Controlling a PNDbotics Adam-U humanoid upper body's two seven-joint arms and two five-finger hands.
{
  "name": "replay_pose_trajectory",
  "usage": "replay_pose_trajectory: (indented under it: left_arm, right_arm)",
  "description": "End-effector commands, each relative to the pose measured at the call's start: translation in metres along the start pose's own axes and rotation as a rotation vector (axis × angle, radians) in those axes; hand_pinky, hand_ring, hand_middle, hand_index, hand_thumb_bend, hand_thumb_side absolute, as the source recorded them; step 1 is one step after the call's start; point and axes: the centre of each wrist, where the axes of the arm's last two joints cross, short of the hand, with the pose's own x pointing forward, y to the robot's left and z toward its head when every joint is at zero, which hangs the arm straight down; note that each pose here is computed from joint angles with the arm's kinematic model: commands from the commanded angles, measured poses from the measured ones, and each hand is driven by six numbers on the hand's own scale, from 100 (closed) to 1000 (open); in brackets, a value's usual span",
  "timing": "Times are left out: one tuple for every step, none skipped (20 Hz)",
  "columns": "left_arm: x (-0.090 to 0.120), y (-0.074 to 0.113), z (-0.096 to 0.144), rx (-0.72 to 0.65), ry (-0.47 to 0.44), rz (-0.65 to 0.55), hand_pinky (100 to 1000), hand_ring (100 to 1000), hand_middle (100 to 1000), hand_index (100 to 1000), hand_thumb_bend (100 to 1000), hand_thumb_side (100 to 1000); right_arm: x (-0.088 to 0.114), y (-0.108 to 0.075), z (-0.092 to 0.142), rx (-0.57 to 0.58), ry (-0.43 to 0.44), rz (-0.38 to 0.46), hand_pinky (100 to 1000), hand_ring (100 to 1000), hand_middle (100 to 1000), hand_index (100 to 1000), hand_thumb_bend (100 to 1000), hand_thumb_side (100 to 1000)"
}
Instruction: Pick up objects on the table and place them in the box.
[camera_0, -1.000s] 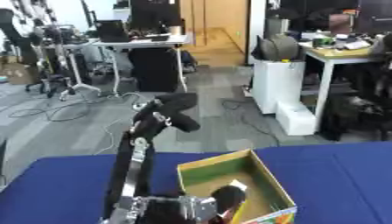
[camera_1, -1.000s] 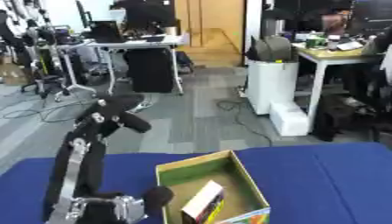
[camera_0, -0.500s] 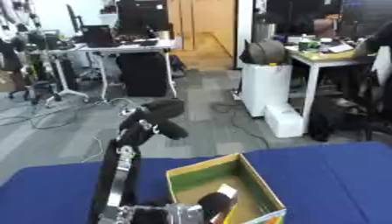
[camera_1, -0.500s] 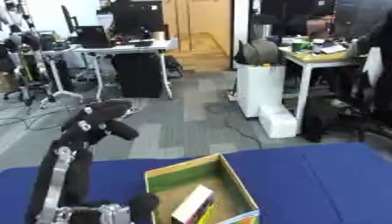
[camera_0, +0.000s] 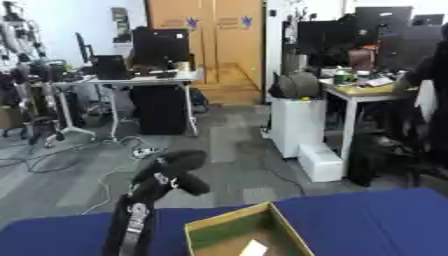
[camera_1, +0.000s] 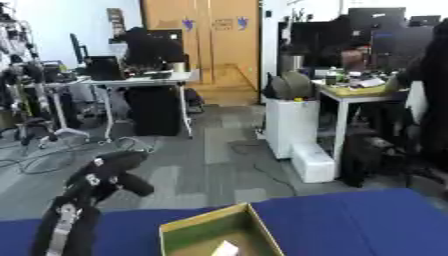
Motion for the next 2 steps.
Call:
replay_pose_trajectory:
  left_arm:
    - [0.0039, 0.0034, -0.0038, -0.001, -0.021, 0.006, 486, 539, 725, 812, 645, 583]
    - [0.0039, 0.0034, -0.0039, -0.001, -0.021, 0.008, 486, 539, 725, 813, 648, 582]
  right_arm:
    - [0.0009, 0.003, -0.0047, 0.088, -0.061, 0.018, 243, 357, 443, 581, 100, 1000]
    - [0.0009, 0.003, -0.0046, 0.089, -0.062, 0.018, 242, 357, 442, 581, 100, 1000]
